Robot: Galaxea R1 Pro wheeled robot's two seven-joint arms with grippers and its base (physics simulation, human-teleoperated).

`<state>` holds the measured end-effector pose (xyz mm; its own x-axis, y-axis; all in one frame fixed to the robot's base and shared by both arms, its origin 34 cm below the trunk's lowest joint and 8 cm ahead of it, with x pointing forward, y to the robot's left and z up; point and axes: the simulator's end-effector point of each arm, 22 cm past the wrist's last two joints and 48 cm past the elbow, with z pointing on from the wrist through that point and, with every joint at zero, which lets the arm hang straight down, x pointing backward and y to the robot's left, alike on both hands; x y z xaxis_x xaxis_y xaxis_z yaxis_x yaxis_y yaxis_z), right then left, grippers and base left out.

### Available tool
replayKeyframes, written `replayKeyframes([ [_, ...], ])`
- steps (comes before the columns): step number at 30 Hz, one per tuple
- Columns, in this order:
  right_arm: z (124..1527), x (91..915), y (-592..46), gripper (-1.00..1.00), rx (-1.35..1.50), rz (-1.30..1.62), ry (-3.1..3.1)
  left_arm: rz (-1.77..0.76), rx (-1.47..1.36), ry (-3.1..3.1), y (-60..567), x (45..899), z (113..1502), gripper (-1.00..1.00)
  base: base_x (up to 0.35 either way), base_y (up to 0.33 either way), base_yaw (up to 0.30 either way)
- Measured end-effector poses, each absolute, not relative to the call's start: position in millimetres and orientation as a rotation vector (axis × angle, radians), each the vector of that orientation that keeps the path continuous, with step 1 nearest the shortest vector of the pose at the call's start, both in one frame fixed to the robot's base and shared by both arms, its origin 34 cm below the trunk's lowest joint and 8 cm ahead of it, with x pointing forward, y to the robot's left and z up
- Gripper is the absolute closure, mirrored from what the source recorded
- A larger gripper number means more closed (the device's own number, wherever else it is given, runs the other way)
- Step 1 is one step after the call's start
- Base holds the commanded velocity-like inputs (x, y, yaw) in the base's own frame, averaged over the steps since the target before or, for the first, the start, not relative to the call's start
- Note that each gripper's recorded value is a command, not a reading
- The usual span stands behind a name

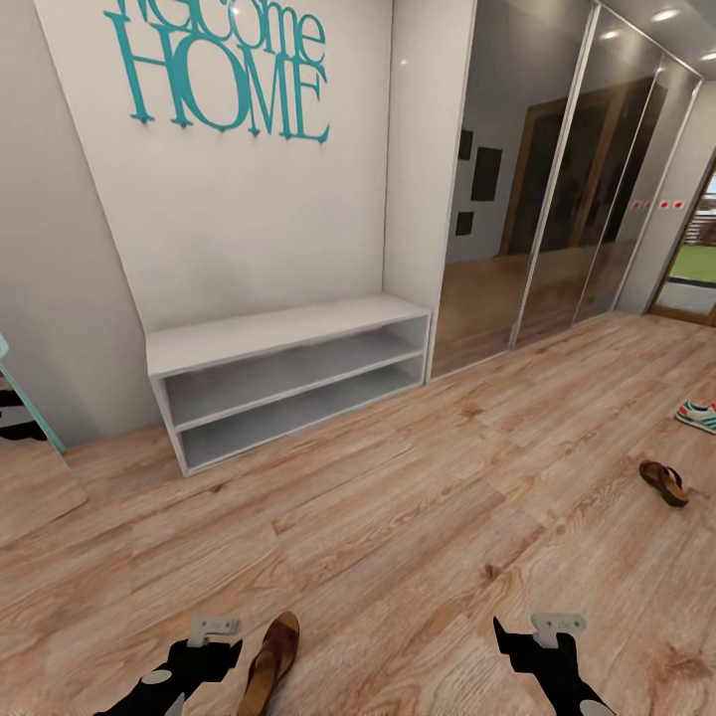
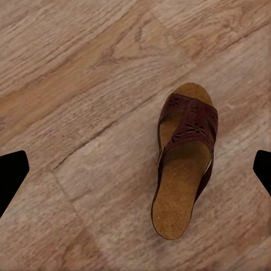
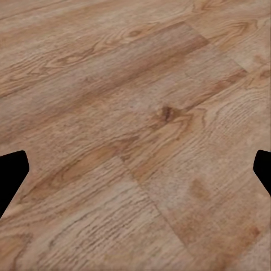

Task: Pick up the two gym shoes and the two sandals from the corridor floor and place them onto the hallstand (shoe rack) in the corridor, making sure they are on the rack and not on the floor. Arrange them so the two gym shoes are next to each other and the two sandals are next to each other.

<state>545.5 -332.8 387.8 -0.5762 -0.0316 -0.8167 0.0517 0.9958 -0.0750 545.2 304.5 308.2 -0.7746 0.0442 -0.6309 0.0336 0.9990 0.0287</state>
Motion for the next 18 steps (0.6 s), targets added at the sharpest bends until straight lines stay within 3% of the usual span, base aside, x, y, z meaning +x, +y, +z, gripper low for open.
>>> replayKeyframes([
  [7, 371.7, 541.5, -332.8, -1.00, 0.015, -0.112, 2.183, 0.021, 0.054, 2.459, 304.5, 541.0, 292.1, -1.00, 0.000, 0.000, -0.041],
  [18, 341.1, 532.1, -333.0, -1.00, 0.016, -0.112, 2.197, 0.017, 0.059, 2.471, 302.6, 530.9, 261.9, -1.00, 0.000, 0.000, -0.160],
])
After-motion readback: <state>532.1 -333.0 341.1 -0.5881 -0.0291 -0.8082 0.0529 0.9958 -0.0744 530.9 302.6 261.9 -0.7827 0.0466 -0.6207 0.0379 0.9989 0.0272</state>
